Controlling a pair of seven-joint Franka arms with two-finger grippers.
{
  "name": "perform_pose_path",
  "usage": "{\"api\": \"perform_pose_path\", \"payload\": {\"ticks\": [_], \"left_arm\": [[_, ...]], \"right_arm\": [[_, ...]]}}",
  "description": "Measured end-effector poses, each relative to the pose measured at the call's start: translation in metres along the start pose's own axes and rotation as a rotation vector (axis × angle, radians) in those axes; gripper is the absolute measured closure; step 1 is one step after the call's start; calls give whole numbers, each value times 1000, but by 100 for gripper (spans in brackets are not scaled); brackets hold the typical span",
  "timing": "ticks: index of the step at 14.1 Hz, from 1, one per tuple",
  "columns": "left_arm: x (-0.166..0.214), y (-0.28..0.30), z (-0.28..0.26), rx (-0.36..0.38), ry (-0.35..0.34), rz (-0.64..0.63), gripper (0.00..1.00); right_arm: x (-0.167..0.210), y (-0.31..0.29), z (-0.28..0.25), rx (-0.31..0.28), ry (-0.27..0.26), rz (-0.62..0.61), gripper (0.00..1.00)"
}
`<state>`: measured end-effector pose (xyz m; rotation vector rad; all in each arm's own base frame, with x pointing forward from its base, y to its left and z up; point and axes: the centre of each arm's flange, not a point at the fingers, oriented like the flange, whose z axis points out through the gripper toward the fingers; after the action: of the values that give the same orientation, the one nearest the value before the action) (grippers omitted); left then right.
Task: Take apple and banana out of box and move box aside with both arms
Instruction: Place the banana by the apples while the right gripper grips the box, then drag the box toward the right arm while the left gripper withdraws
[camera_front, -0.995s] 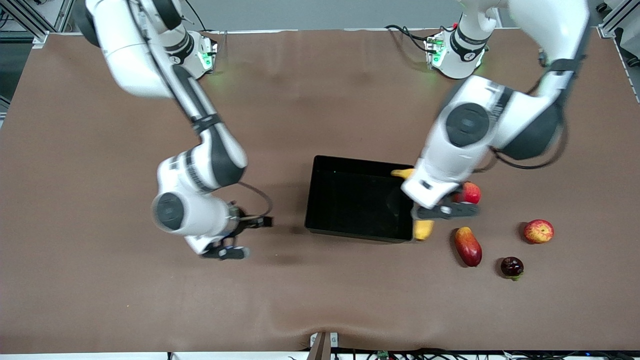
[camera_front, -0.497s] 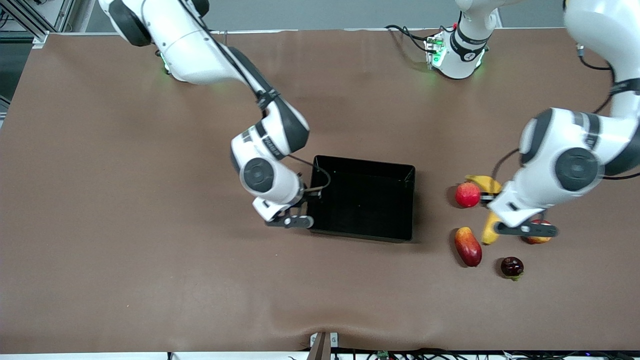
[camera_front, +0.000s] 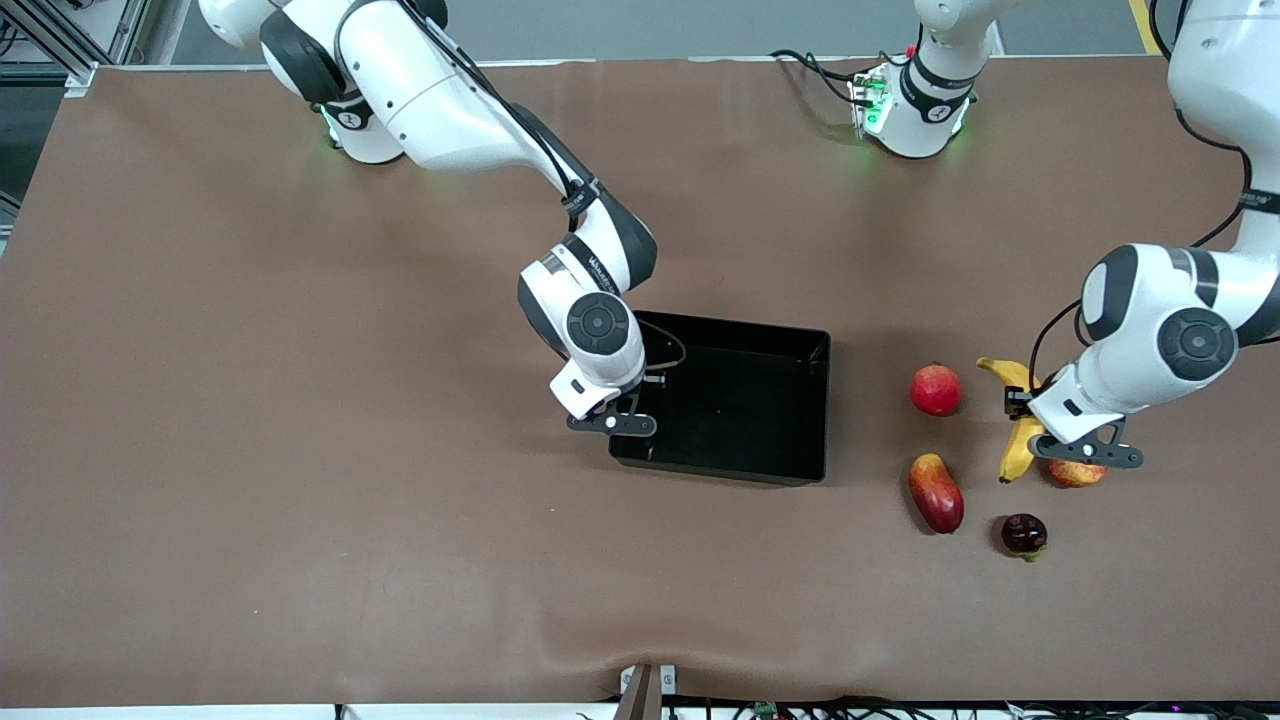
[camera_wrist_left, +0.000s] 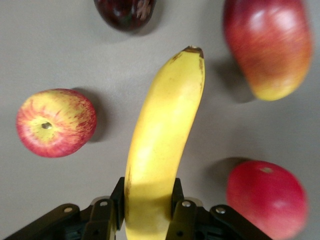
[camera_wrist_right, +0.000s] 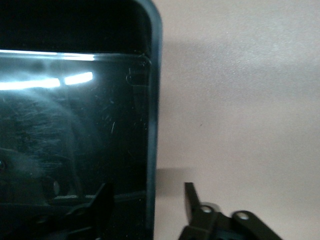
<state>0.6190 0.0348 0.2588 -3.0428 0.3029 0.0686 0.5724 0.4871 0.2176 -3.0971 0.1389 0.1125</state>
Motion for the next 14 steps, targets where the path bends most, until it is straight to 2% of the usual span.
{"api": "perform_pose_path", "payload": {"ticks": [5,6,9,12,14], "left_arm": [[-6,-2,61,-70,-7,7,62],[-5,-1,63,-74,-8,7,56],[1,-4,48,-60,21,5,27],[10,-11,-10,-1,66,4,0],[13,-11,-69,56,72,6,0]], "right_arm": [[8,1,-15,13,24,15,93],[11,3,-21,19,31,20,97],[28,17,-49,39,57,48,97],[49,44,-88,48,70,73,97],[70,82,-112,33,57,41,97]]}}
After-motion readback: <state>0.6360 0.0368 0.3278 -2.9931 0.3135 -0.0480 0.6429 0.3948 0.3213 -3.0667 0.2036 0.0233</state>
